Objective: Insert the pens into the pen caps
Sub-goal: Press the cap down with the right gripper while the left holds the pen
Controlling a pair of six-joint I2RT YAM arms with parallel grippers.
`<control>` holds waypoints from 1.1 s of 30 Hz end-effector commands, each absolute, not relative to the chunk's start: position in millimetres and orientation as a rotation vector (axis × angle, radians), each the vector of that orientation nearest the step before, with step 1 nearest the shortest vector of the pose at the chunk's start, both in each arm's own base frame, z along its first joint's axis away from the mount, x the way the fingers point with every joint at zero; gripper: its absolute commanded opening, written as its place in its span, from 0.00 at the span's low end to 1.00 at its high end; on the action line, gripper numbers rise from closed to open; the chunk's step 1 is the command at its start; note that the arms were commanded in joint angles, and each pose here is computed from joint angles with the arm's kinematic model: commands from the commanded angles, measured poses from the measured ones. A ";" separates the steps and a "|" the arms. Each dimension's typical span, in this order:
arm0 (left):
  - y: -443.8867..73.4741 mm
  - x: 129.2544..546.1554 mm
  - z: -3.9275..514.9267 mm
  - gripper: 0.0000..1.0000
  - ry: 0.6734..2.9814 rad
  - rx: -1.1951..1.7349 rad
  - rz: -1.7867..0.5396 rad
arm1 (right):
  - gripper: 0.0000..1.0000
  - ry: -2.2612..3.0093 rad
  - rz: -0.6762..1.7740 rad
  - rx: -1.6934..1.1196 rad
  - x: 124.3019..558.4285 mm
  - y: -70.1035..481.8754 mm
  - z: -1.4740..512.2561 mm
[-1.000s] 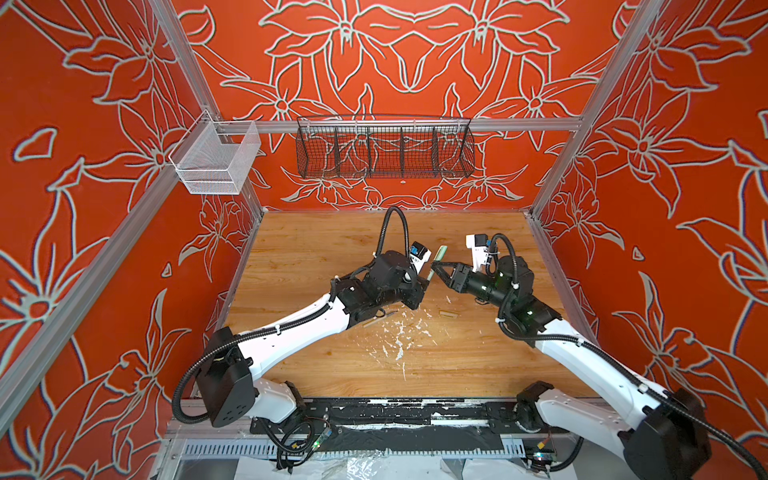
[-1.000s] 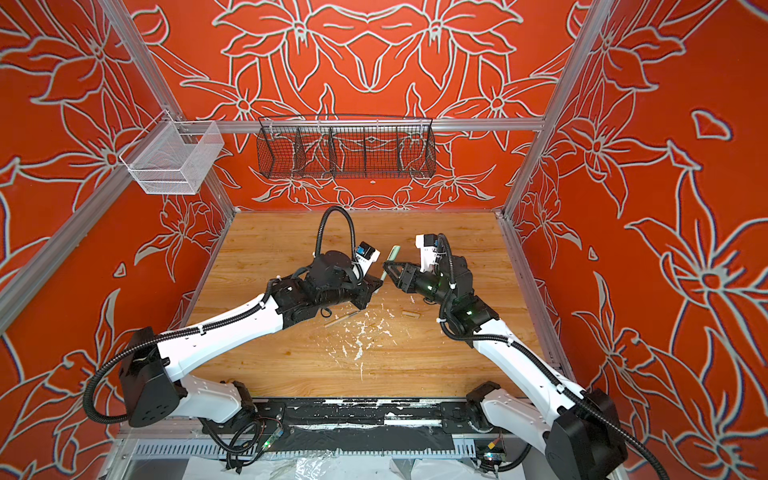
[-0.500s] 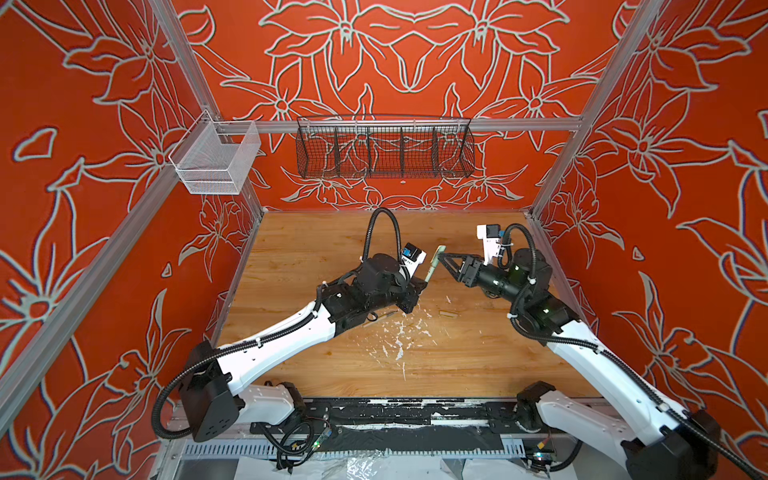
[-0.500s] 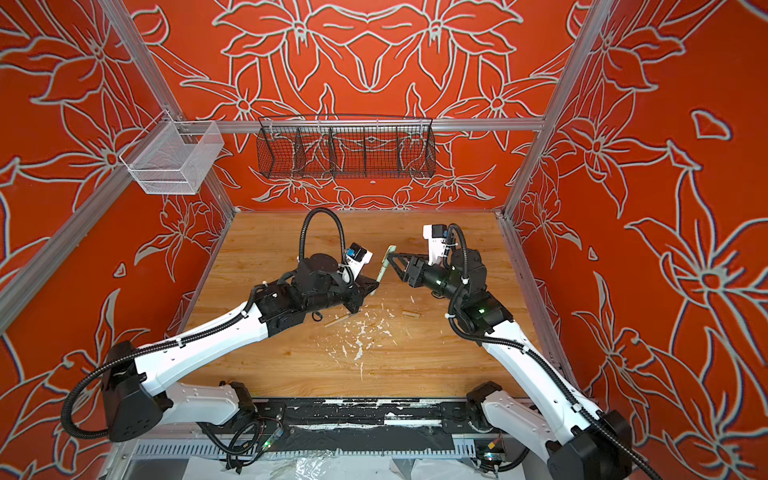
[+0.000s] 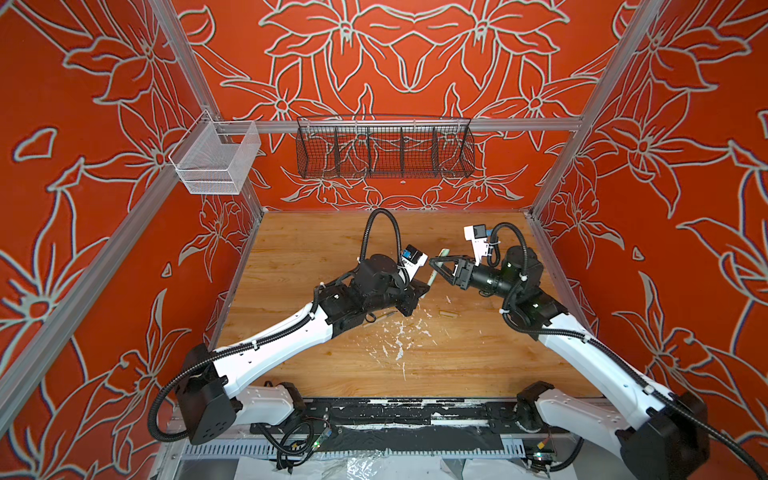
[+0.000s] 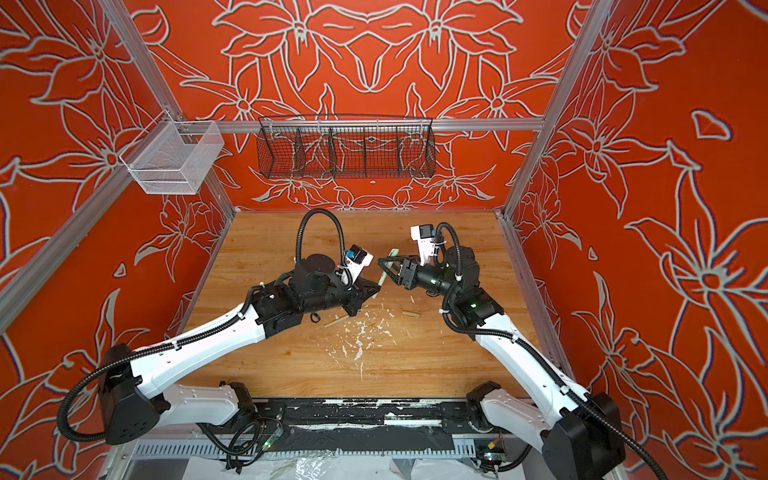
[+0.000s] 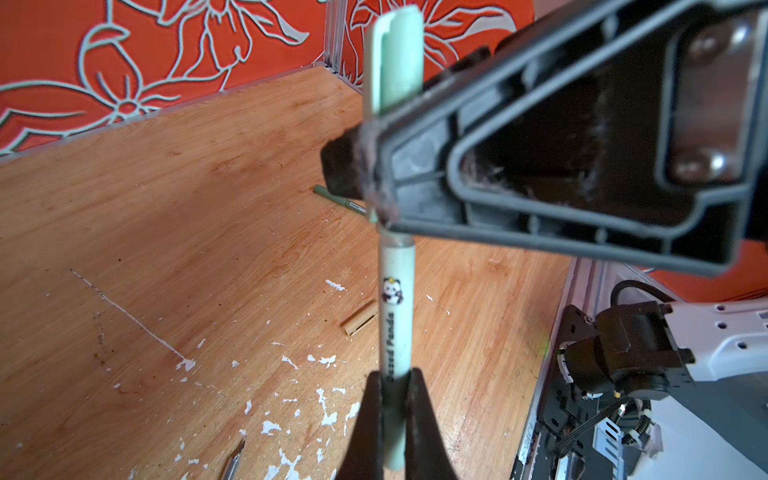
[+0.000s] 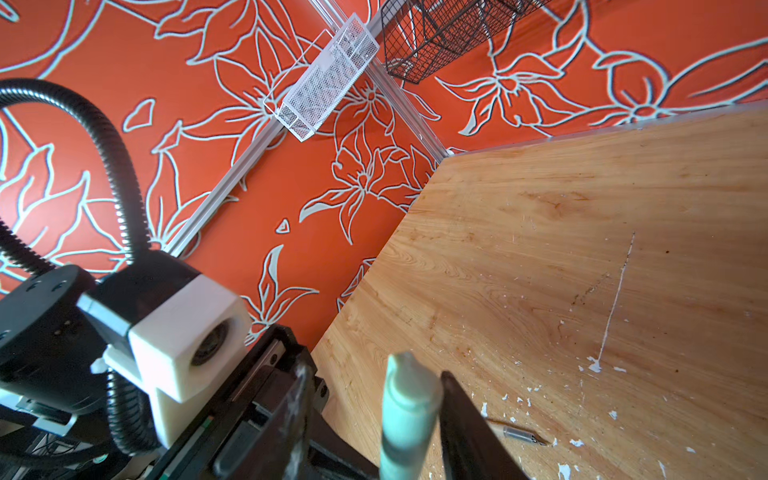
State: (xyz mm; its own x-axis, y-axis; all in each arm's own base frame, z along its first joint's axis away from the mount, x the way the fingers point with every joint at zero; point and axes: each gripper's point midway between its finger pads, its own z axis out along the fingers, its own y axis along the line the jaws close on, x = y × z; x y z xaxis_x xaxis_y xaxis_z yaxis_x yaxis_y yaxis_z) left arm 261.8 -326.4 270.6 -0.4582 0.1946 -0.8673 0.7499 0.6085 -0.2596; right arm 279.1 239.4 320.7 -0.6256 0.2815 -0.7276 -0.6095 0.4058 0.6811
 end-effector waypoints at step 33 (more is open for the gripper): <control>-339.7 269.3 285.8 0.00 1.938 0.781 -0.830 | 0.00 1.794 1.352 -0.328 277.8 245.0 323.8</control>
State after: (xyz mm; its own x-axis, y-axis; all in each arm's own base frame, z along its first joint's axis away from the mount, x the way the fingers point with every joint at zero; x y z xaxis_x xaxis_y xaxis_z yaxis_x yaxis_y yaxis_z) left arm 267.2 -334.5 277.0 -0.4419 0.2030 -0.8738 0.7634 0.5966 -0.2475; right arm 283.2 241.4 312.2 -0.6240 0.2618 -0.7363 -0.6152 0.4164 0.6694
